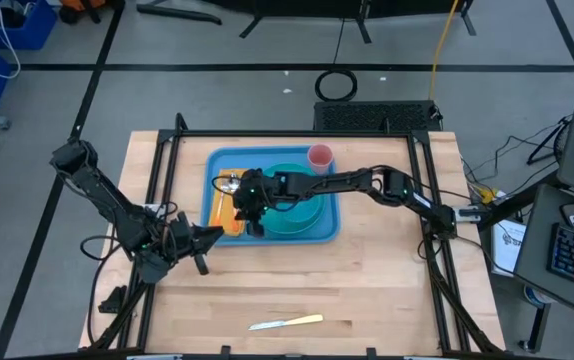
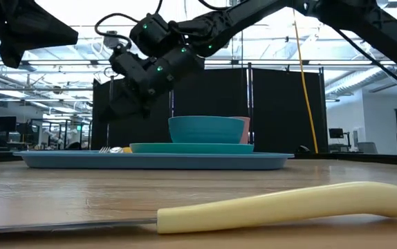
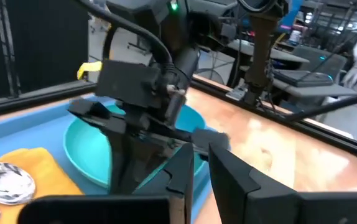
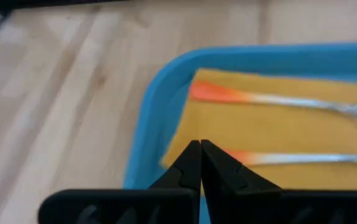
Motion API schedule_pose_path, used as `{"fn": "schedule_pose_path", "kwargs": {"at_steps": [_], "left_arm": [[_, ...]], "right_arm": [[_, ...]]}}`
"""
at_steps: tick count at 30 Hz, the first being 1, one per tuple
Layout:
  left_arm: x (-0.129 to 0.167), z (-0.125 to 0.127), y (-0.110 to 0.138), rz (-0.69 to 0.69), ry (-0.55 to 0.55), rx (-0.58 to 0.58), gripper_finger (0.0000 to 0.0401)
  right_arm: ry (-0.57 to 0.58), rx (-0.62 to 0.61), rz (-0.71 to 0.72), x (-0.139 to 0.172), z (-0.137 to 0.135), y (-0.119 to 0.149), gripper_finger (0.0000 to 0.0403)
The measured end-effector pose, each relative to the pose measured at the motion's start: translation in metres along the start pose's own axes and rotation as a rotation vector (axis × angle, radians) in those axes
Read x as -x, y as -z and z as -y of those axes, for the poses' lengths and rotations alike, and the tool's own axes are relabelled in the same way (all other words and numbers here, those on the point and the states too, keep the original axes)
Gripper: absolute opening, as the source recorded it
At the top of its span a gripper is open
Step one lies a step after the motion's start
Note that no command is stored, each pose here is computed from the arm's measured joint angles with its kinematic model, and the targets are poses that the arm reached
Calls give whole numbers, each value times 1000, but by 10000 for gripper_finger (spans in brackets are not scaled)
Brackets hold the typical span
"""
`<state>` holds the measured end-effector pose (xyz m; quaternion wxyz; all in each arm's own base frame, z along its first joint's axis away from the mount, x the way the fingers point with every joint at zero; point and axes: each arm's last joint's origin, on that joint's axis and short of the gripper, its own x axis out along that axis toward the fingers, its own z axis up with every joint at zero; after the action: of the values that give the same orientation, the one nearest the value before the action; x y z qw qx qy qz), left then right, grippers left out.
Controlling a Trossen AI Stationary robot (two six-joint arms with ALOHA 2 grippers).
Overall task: Set up tray
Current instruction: Adjust the orange spoon on the orange napkin on the blue serving tray
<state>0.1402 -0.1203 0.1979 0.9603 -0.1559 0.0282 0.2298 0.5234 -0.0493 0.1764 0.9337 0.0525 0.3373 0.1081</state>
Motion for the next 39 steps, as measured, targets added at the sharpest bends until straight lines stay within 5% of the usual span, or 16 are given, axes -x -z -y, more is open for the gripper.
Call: {"fn": "schedule_pose_path", "kwargs": {"at_steps": [14, 29, 39], "left_arm": [[-15, -7, -5, 40, -106, -13, 51], [-47, -25, -5, -130, -101, 155, 51], [-59, -42, 1, -282, -153, 129, 51]], "right_arm": [[6, -6, -85, -3, 3, 11, 0], [-8, 48, -114, -27, 0, 30, 0], [73, 105, -124, -30, 2, 32, 0]]}}
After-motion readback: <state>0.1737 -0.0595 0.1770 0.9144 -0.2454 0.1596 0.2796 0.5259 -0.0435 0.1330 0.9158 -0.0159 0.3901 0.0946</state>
